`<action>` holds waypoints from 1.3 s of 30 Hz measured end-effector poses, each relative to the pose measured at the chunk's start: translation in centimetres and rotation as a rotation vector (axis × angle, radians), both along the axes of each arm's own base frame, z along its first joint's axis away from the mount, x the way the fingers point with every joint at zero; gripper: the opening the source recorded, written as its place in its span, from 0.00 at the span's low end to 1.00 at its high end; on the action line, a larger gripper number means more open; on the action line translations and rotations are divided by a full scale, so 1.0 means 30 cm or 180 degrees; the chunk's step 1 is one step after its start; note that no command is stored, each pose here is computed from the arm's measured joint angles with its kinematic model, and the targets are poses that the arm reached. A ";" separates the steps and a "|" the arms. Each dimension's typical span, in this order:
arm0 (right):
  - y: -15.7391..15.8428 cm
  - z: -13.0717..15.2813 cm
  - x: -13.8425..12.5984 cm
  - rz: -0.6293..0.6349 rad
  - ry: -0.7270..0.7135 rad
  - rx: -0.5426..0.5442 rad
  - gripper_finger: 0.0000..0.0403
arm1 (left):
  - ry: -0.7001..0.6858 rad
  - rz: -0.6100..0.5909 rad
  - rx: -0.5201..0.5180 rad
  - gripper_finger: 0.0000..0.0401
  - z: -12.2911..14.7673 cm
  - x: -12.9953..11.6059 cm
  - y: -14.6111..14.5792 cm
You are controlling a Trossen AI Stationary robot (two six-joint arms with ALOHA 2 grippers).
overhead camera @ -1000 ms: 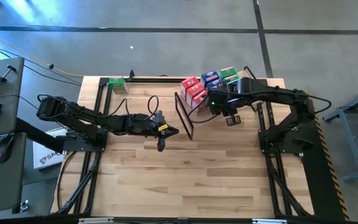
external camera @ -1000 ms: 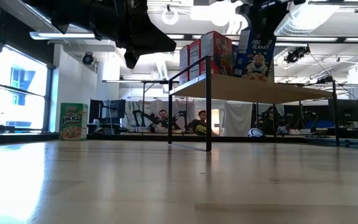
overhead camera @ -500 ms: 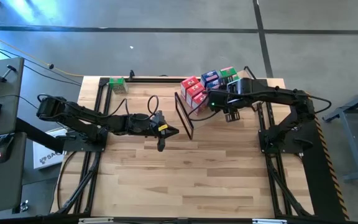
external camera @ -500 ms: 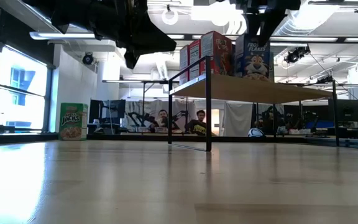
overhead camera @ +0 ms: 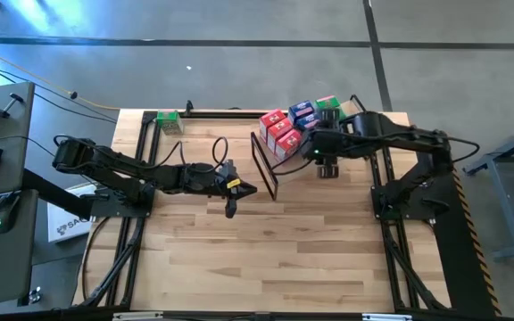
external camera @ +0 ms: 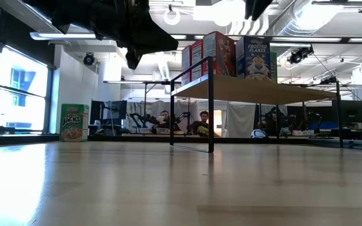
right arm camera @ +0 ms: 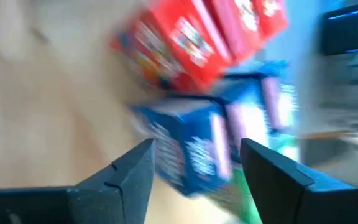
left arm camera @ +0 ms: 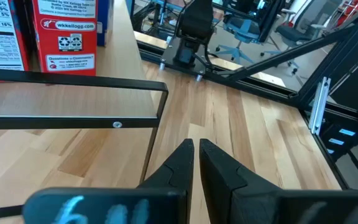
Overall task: Stack cereal on shelf
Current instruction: Put the blue cereal box on the shelf aligned with the blue cereal box
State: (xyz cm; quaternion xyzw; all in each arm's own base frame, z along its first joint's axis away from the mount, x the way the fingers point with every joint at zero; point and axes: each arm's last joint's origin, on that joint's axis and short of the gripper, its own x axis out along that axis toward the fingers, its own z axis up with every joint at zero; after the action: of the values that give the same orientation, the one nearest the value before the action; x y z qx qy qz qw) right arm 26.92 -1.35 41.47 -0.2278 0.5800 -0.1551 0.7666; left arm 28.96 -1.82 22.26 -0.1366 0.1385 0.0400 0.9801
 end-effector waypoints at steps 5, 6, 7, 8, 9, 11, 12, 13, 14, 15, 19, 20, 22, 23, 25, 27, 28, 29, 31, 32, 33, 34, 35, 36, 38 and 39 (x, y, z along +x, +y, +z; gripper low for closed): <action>0.021 -0.021 -0.045 -0.0345 -0.0209 0.0635 0.38 | 0.0002 -0.0015 0.0054 0.05 0.000 0.000 0.000; 0.024 -0.041 -0.062 -0.0434 -0.0176 0.0629 0.33 | 0.0002 -0.0015 0.0055 0.05 0.000 0.000 0.000; 0.027 -0.062 -0.077 -0.0531 -0.0146 0.0625 0.28 | 0.0002 -0.0015 0.0055 0.05 0.000 0.000 0.000; 0.030 -0.085 -0.094 -0.0636 -0.0135 0.0620 0.23 | 0.0004 -0.0015 0.0055 0.05 0.000 0.000 0.000; 0.034 -0.108 -0.111 -0.0739 -0.0153 0.0605 0.18 | 0.0004 -0.0017 0.0059 0.05 0.000 0.000 0.000; 0.041 -0.153 -0.134 -0.0892 -0.0339 0.0605 0.08 | 0.0005 -0.0023 0.0080 0.05 0.000 0.000 0.000; 0.044 -0.174 -0.143 -0.0937 -0.0448 0.0629 0.04 | 0.0004 -0.0023 0.0081 0.05 0.000 0.000 0.000; 0.046 -0.197 -0.152 -0.0977 -0.0557 0.0660 0.02 | 0.0001 -0.0023 0.0080 0.05 0.000 0.000 0.000; 0.047 -0.218 -0.157 -0.1022 -0.0686 0.0694 0.02 | 0.0002 -0.0023 0.0080 0.05 0.000 0.000 0.000; 0.047 -0.238 -0.159 -0.1060 -0.0815 0.0713 0.03 | 0.0002 -0.0023 0.0081 0.05 0.000 0.000 0.000; 0.035 -0.316 -0.156 -0.1177 -0.1116 0.0648 0.06 | 0.0000 -0.0013 0.0083 0.05 0.000 0.000 0.002; 0.029 -0.334 -0.153 -0.1176 -0.1128 0.0619 0.06 | 0.0001 -0.0011 0.0083 0.05 0.000 0.000 0.002; 0.016 -0.362 -0.151 -0.1190 -0.1095 0.0581 0.05 | 0.0000 -0.0007 0.0070 0.05 0.000 0.000 0.002; 0.009 -0.373 -0.148 -0.1198 -0.1098 0.0571 0.05 | 0.0001 -0.0005 0.0065 0.05 0.000 0.000 0.002; -0.004 -0.387 -0.145 -0.1236 -0.1127 0.0558 0.03 | 0.0001 -0.0006 0.0064 0.05 0.000 0.000 0.001; -0.016 -0.391 -0.142 -0.1284 -0.1170 0.0518 0.02 | 0.0001 -0.0004 0.0062 0.05 0.000 0.000 0.001; -0.019 -0.389 -0.140 -0.1295 -0.1198 0.0508 0.01 | 0.0002 -0.0004 0.0062 0.05 0.000 0.000 0.001; -0.023 -0.387 -0.138 -0.1278 -0.1215 0.0490 0.01 | 0.0002 -0.0002 0.0062 0.05 0.000 0.000 0.001; -0.028 -0.385 -0.135 -0.1245 -0.1227 0.0445 0.00 | 0.0002 -0.0001 0.0059 0.05 0.000 0.000 0.001; -0.032 -0.385 -0.135 -0.1247 -0.1227 0.0419 0.00 | 0.0002 0.0000 0.0060 0.05 0.000 0.000 0.001; -0.036 -0.385 -0.135 -0.1255 -0.1224 0.0406 0.00 | 0.0002 0.0000 0.0060 0.05 0.000 0.000 0.001; -0.039 -0.385 -0.136 -0.1249 -0.1211 0.0395 0.00 | 0.0002 0.0001 0.0060 0.05 0.000 0.000 0.002; -0.042 -0.385 -0.136 -0.1244 -0.1202 0.0386 0.00 | 0.0002 0.0001 0.0060 0.05 0.000 0.000 0.002; -0.045 -0.385 -0.136 -0.1250 -0.1199 0.0379 0.00 | 0.0003 0.0001 0.0059 0.05 0.000 0.000 0.002; -0.050 -0.385 -0.137 -0.1251 -0.1188 0.0367 0.00 | 0.0005 0.0001 0.0060 0.05 0.000 0.000 0.002; -0.051 -0.385 -0.137 -0.1255 -0.1187 0.0364 0.00 | 0.0005 0.0001 0.0059 0.05 0.000 0.000 0.002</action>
State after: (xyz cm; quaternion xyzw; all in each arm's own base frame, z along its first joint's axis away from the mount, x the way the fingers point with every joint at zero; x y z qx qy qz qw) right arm 22.80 -2.89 29.93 -0.0343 0.4698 -0.3076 0.8267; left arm 28.96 -1.77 22.26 -0.1275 0.1388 0.0415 0.9812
